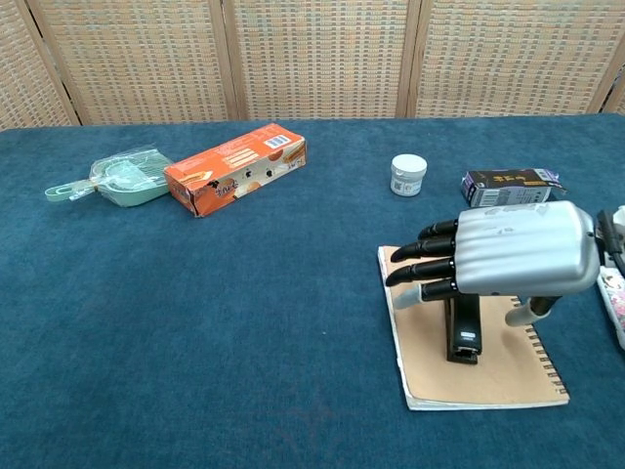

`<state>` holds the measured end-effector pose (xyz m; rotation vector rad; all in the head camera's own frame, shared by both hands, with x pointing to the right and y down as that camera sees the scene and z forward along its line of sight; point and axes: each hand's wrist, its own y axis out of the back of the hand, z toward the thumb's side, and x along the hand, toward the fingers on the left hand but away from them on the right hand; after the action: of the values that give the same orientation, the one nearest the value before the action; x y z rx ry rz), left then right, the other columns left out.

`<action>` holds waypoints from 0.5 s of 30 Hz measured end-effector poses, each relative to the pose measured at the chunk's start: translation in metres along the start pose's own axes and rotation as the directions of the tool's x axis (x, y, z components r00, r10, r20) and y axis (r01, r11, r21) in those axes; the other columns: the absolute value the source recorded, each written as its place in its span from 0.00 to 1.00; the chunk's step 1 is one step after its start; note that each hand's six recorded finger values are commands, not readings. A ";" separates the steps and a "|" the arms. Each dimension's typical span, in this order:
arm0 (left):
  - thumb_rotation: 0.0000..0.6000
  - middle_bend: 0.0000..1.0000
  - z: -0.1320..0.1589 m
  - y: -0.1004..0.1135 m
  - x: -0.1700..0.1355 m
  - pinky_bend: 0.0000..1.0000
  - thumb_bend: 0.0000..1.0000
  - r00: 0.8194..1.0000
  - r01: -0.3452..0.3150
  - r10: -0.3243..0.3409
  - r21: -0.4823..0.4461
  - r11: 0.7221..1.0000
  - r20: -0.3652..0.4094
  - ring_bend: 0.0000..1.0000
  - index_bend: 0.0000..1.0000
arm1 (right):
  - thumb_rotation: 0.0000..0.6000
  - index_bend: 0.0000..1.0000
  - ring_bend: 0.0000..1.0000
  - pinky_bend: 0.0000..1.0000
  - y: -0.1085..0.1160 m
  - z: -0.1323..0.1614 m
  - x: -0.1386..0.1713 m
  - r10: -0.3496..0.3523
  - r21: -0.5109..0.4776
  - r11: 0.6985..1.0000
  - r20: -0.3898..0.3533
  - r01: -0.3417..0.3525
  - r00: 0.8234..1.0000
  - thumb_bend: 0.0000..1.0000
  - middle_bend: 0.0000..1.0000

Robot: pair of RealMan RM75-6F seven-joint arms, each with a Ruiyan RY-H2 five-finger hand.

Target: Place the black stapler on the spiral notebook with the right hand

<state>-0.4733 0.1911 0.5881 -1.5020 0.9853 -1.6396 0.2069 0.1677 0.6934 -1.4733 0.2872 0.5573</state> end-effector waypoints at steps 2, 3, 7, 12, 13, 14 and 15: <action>1.00 0.00 0.000 0.000 0.000 0.00 0.03 1.000 0.001 -0.001 -0.001 1.000 0.000 0.00 0.00 | 1.00 0.02 0.00 0.04 -0.001 -0.003 0.004 0.015 0.049 0.999 0.010 -0.015 1.000 0.00 0.00; 1.00 0.00 0.000 0.000 0.000 0.00 0.03 1.000 0.001 -0.001 -0.003 1.000 0.001 0.00 0.00 | 1.00 0.02 0.00 0.03 -0.001 -0.003 0.006 0.017 0.060 0.998 0.016 -0.018 1.000 0.00 0.00; 1.00 0.00 0.001 0.002 -0.001 0.00 0.04 1.000 -0.002 0.002 -0.010 1.000 0.008 0.00 0.00 | 1.00 0.01 0.00 0.02 0.008 -0.006 0.020 0.000 0.051 0.999 0.059 -0.004 0.998 0.00 0.00; 1.00 0.00 0.002 0.006 -0.004 0.00 0.04 1.000 -0.011 0.012 -0.020 1.000 0.017 0.00 0.00 | 1.00 0.00 0.00 0.00 0.030 -0.015 0.053 -0.065 -0.021 0.997 0.199 0.071 0.978 0.00 0.00; 1.00 0.00 0.003 0.007 -0.004 0.00 0.03 1.000 -0.015 0.016 -0.022 1.000 0.020 0.00 0.00 | 1.00 0.00 0.00 0.00 0.034 -0.017 0.065 -0.077 -0.048 0.995 0.249 0.092 0.966 0.00 0.00; 1.00 0.00 0.003 0.008 -0.005 0.00 0.04 1.000 -0.018 0.018 -0.024 1.000 0.023 0.00 0.00 | 1.00 0.00 0.00 0.00 0.037 -0.018 0.074 -0.083 -0.070 0.992 0.289 0.108 0.954 0.00 0.00; 1.00 0.00 0.004 0.009 -0.005 0.00 0.03 0.999 -0.020 0.021 -0.026 0.999 0.026 0.00 0.00 | 1.00 0.00 0.00 0.00 0.039 -0.019 0.084 -0.087 -0.091 0.988 0.332 0.124 0.939 0.00 0.00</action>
<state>-0.4693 0.1916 0.5782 -1.5223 1.0080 -1.5945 0.2604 0.1640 0.6156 -1.4651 -0.0856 0.7286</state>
